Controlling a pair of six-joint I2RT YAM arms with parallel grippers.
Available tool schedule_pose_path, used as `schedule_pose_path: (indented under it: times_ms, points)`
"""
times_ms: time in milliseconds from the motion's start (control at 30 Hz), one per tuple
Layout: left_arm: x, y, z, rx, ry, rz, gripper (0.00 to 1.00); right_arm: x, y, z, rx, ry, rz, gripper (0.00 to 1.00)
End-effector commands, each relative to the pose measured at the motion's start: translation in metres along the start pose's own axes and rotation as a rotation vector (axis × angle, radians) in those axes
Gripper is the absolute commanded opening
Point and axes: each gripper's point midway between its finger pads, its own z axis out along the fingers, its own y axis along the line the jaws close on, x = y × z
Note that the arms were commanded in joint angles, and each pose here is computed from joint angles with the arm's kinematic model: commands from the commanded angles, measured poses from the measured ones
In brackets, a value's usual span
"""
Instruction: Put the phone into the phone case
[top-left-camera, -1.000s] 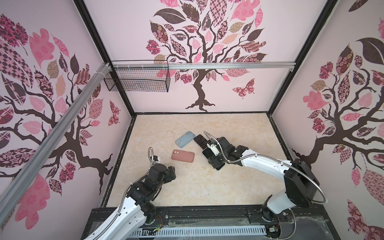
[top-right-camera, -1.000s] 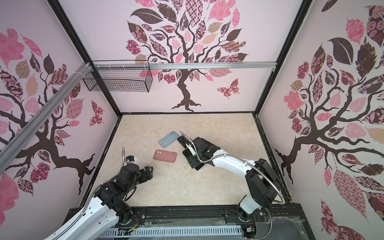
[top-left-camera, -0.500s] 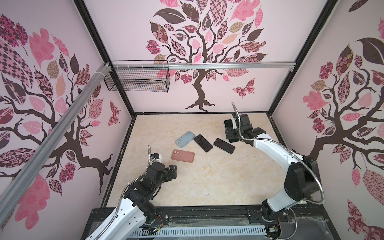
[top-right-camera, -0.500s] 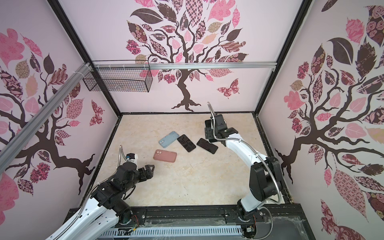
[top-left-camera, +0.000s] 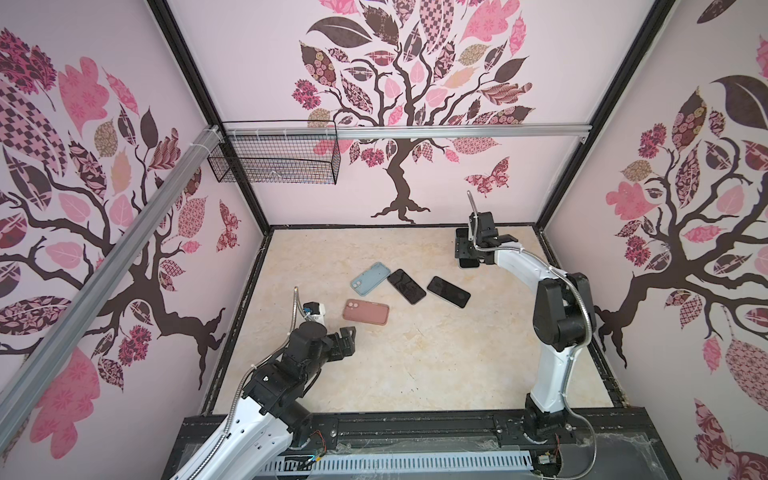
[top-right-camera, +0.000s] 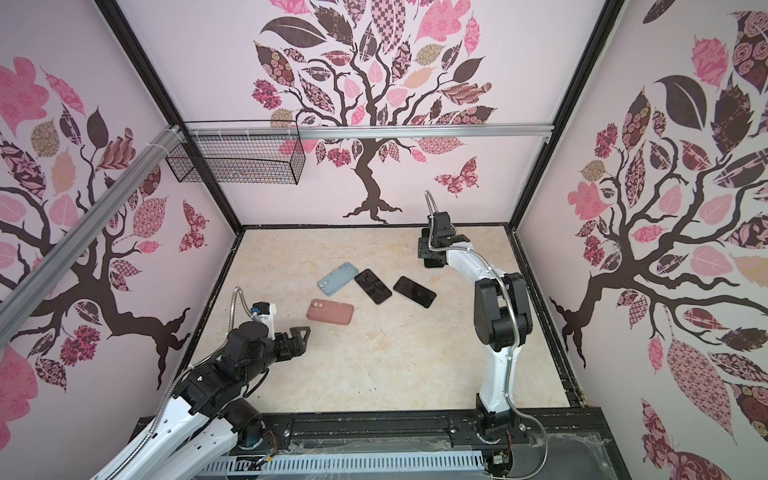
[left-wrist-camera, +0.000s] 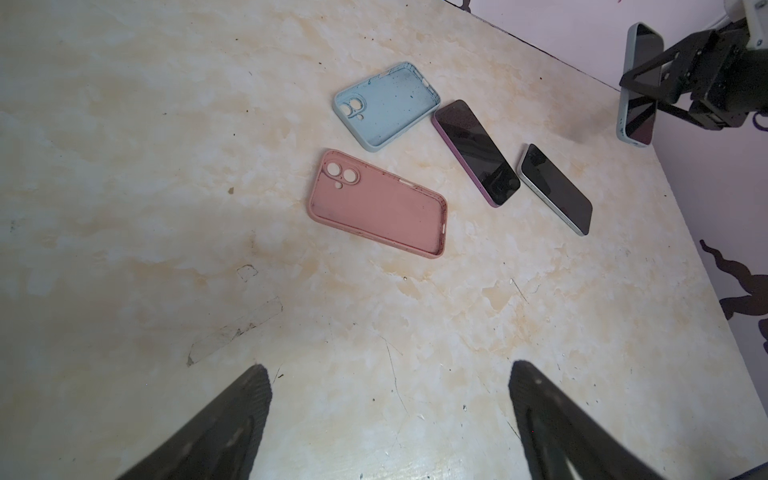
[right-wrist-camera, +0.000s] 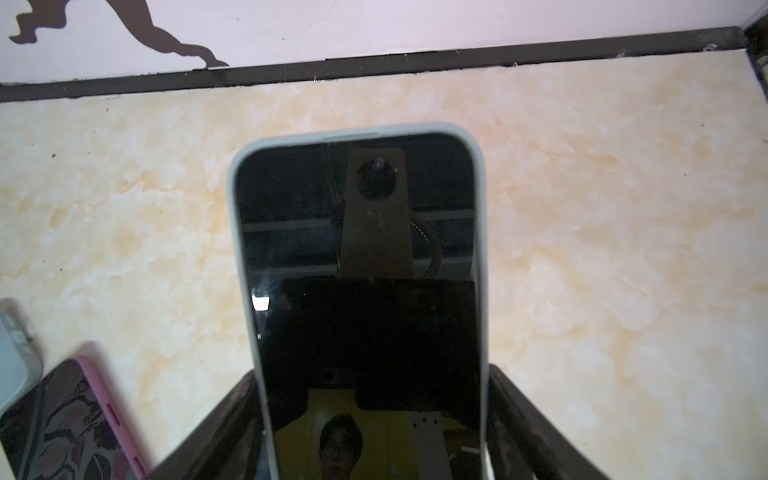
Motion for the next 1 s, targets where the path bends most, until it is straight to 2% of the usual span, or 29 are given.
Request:
schedule_pose_path:
  times_ms: [0, 467, 967]
  points:
    - [-0.018, -0.005, -0.012, -0.001, -0.038, 0.008, 0.93, -0.02, 0.003, 0.018, -0.002, -0.025, 0.021, 0.17]
    - [-0.014, 0.001, -0.012, -0.037, -0.01, -0.005, 0.93, -0.005, 0.004, 0.083, 0.011, 0.057, 0.041, 0.21]
    - [-0.007, 0.007, -0.01, -0.058, 0.0, -0.034, 0.93, 0.03, 0.009, 0.112, -0.014, 0.164, 0.058, 0.33]
